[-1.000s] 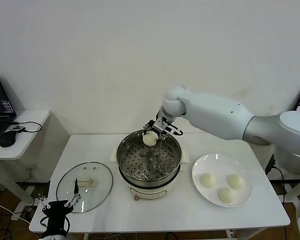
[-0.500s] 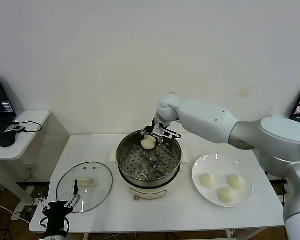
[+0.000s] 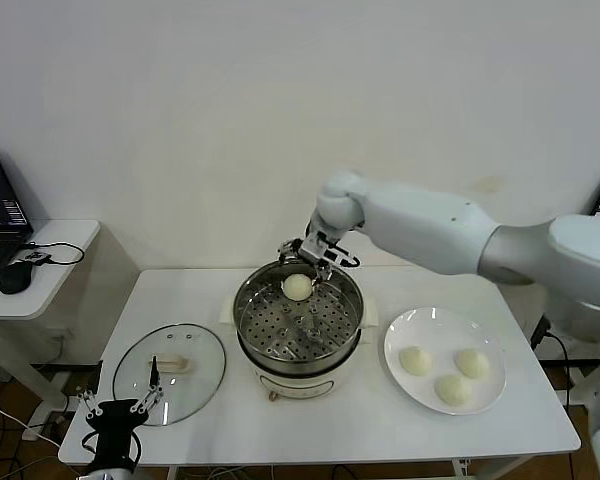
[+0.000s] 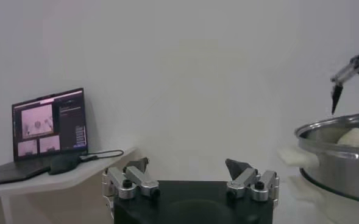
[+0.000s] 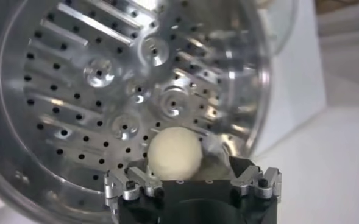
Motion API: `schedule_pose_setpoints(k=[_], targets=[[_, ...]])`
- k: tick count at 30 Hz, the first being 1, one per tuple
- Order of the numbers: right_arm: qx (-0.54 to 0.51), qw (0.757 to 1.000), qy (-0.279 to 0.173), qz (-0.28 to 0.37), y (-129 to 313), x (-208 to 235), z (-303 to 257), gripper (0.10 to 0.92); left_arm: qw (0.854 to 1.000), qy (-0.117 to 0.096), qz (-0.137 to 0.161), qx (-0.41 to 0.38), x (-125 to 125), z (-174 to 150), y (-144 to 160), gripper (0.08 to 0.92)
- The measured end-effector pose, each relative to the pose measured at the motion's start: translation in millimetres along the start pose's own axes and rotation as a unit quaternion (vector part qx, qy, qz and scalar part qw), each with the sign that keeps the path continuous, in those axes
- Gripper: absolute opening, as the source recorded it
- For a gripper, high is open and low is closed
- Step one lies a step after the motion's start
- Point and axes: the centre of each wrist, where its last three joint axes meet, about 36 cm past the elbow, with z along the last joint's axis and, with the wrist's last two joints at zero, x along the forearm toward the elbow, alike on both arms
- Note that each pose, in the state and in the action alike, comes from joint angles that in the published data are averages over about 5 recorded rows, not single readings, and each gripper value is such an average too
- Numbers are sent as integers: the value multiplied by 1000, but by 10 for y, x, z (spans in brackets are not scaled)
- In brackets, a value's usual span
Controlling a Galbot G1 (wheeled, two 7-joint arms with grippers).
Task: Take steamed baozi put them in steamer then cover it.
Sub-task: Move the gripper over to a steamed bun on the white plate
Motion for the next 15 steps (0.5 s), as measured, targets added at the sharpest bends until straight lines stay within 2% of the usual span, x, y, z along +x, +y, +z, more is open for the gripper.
schedule_pose_setpoints(k=[7, 15], targets=[[-127, 992, 29, -3, 588, 405, 207, 823, 1000, 3, 7, -4, -30, -64, 27, 823], [-226, 972, 59, -20, 1456, 640, 486, 823, 1000, 8, 15, -10, -62, -74, 27, 823]])
